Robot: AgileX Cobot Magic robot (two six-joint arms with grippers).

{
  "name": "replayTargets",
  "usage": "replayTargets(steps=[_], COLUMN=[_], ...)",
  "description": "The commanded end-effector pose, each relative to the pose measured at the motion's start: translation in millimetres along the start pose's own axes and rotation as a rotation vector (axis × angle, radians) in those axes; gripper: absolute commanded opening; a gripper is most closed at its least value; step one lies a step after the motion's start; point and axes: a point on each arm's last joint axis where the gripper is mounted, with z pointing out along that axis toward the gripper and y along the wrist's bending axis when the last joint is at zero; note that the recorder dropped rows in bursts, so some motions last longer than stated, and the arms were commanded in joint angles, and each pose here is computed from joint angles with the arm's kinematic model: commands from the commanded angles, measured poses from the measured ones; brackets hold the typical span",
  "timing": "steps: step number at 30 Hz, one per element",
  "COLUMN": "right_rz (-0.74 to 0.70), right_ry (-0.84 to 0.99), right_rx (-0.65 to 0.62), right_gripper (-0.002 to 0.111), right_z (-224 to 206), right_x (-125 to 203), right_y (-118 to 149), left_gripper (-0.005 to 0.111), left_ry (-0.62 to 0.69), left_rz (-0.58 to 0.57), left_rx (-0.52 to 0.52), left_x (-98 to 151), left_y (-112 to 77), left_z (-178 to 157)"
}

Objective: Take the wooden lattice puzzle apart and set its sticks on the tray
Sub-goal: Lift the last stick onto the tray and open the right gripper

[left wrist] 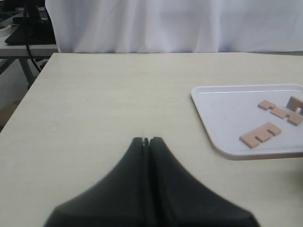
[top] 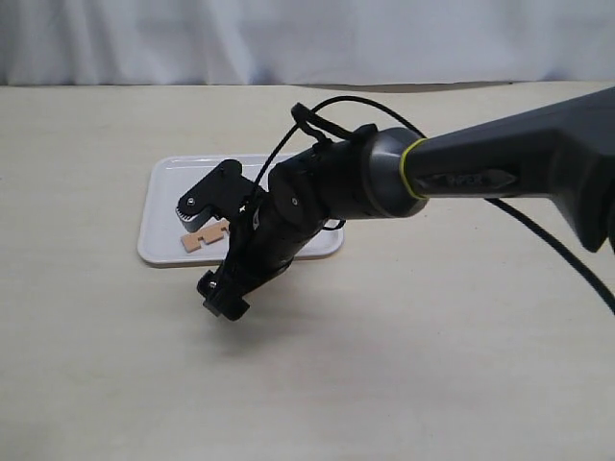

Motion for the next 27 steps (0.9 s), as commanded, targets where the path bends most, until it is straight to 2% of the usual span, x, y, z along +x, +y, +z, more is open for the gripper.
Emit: replayTargets(steps=[1,5,7,10,11,21,27], right_rz=[-0.007,0.021,0.046,0.043,0.043,0.025,-0.058], right_ry=[0.002,-0.001,0.005,0.025,0.029,-0.111,-0.276], right_rx=[-0.001,-0.012,-0.026,-0.033,-0.035,-0.004,0.090], right_gripper=[0.079,0.054,0.038,0.009,0.005,0.005,0.005], right_z=[0.2,0.2,0.2,-1.5,-3.9,-54.1,-64.4], right_x=[0.3,0.0,0.5,1.9,1.6,-20.8,-36.2], right_y=[0.6,1.6,2.8,3.6,3.7,1.0,-8.7], left_gripper=[0.000,0.000,0.000,0.000,0.000,0.000,0.000], left_ry=[-0.005,-0.005,-0.005,-0.005,-0.005,-0.005,-0.005], left_rz=[0.002,0.002,0.002,0.002,0.002,0.002,0.002], left_rx=[0.008,0.008,0.008,0.008,0.008,0.008,0.008], left_x=[0.4,0.4,0.4,0.4,0.4,0.4,0.4], left_y=[-0.5,-0.5,-0.5,-0.5,-0.5,-0.5,-0.5], left_z=[0.2,0.2,0.2,0.2,0.2,0.2,0.2])
